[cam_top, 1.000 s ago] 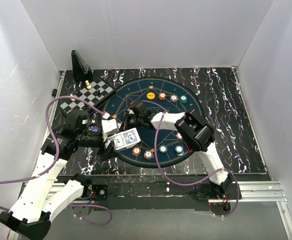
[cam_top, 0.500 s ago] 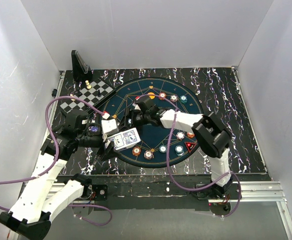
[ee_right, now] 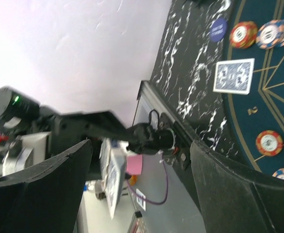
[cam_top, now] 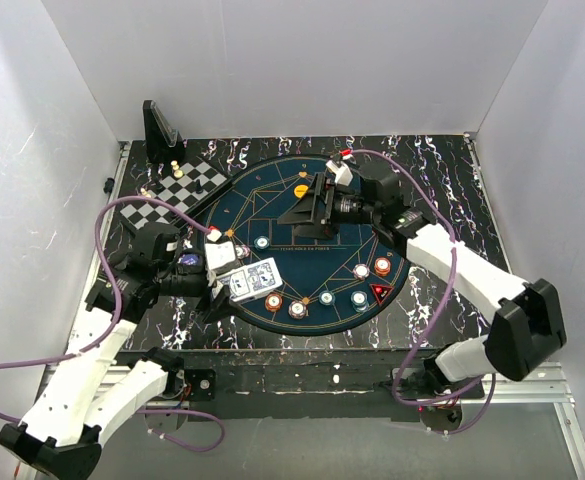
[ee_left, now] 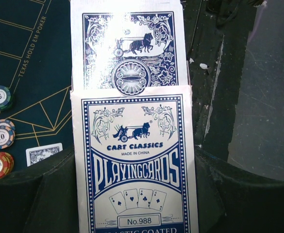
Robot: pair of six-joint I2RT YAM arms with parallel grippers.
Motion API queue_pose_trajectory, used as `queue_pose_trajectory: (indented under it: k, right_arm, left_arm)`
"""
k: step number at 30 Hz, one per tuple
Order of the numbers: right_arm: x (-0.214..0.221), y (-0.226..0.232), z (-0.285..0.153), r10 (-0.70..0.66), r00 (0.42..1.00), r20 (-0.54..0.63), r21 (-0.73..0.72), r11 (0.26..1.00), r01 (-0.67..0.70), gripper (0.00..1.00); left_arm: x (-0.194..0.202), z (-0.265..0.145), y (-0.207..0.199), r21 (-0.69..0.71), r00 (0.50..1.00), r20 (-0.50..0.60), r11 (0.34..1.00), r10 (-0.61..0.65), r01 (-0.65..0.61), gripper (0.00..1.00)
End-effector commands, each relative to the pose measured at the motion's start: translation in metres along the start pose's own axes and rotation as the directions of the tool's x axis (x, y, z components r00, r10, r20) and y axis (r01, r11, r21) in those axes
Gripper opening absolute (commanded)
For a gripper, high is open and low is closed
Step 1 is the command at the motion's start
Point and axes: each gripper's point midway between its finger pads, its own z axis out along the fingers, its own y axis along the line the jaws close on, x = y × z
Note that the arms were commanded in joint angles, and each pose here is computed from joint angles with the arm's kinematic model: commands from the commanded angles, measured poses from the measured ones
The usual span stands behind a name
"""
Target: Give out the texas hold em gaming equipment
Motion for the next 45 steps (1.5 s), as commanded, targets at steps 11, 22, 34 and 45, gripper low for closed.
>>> queue_pose_trajectory:
  k: [11, 22, 34, 45]
  right_arm:
    - [0.075, 0.017, -0.014, -0.075, 0.98, -0.183, 0.031, 0.996, 0.082, 0.91]
    - [0.087, 0.029, 0.008, -0.072, 0.977, -0.203, -0.033, 0.997, 0.067, 0.92]
    - [0.085, 0.031, 0.007, -0.035, 0.981, -0.189, -0.027, 0.999, 0.031, 0.51]
    - [0.08, 0.021, -0.011, -0.013, 0.989, -0.144, 0.011, 1.0, 0.015, 0.47]
  left_arm:
    - [-0.017, 0.018, 0.031, -0.039, 0.997, 0.069, 0.999, 0.037, -0.034, 0.0]
    - [-0.019, 0.017, 0.029, -0.036, 0.997, 0.073, 0.999, 0.031, -0.029, 0.0]
    - [-0.023, 0.013, 0.024, -0.027, 0.996, 0.086, 0.999, 0.029, -0.026, 0.0]
    - [-0.028, 0.012, 0.023, -0.02, 0.995, 0.099, 0.999, 0.033, -0.032, 0.0]
